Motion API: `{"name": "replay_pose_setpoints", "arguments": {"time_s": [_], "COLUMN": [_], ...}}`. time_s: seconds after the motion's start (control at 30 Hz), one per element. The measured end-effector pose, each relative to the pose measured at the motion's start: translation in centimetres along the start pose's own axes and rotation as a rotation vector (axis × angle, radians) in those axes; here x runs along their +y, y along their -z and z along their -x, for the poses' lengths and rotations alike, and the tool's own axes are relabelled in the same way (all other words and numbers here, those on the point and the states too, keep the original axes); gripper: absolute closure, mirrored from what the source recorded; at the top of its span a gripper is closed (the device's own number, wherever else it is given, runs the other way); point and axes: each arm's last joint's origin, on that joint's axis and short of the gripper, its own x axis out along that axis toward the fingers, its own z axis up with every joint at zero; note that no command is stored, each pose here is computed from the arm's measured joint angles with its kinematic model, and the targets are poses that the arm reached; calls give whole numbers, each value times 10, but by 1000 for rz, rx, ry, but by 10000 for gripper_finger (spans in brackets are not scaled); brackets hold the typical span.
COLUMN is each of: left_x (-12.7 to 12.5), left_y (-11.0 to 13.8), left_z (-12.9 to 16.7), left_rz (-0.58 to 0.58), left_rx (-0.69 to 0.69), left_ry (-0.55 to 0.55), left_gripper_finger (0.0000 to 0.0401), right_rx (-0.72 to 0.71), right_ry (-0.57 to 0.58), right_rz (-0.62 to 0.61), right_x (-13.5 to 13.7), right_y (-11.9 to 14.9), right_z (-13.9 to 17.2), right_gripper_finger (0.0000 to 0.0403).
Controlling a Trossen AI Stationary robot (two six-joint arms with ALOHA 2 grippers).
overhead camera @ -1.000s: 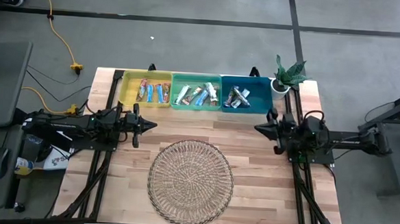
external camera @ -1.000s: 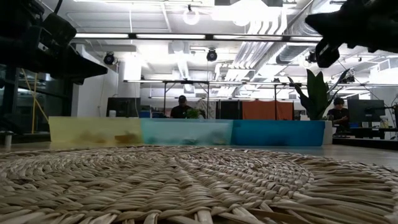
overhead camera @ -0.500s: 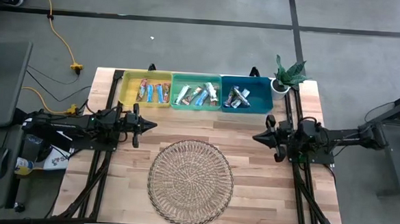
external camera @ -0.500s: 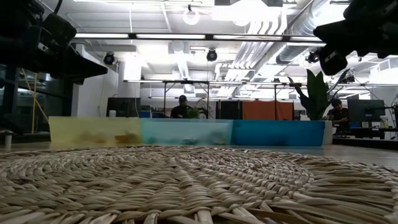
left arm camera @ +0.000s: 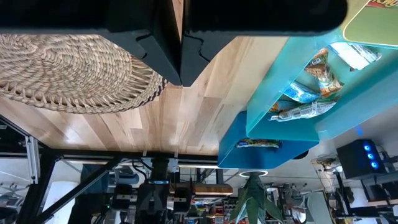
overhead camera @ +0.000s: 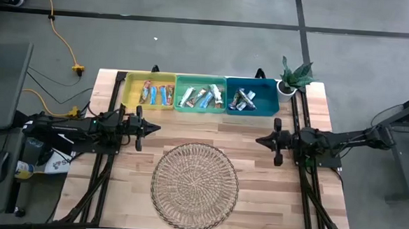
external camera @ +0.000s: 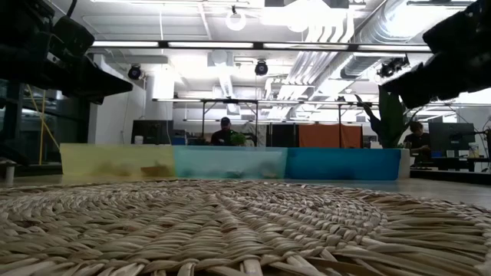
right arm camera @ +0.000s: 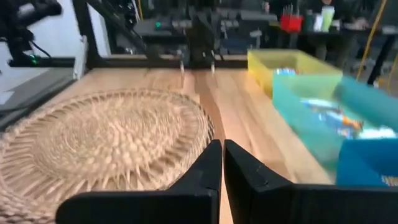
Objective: Pick and place Granola Bars by type
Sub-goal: Return to Home Position
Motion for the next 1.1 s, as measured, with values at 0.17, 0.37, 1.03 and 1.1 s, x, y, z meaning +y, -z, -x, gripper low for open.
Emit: {"name": "replay_pose_setpoints", "arguments": {"time_s": [0.17, 0.37, 1.03, 1.1], "left_x": [0, 0, 0, 0], "left_y": [0, 0, 0, 0], "left_z": [0, 0, 0, 0], "left_rz": [0, 0, 0, 0], "left_rx": [0, 0, 0, 0], "left_ry": [0, 0, 0, 0], "left_gripper_finger": [401, 401, 401, 401], "right_rx": [84, 102, -265, -245], "right_ry": [4, 2, 772, 779], "right_rz": [-82, -57, -472, -426], "right_x": [-1, -1, -23, -23], "right_y": [8, 10, -7, -7], "right_z": [0, 0, 9, 9], "right_gripper_finger": [402, 402, 402, 402]}}
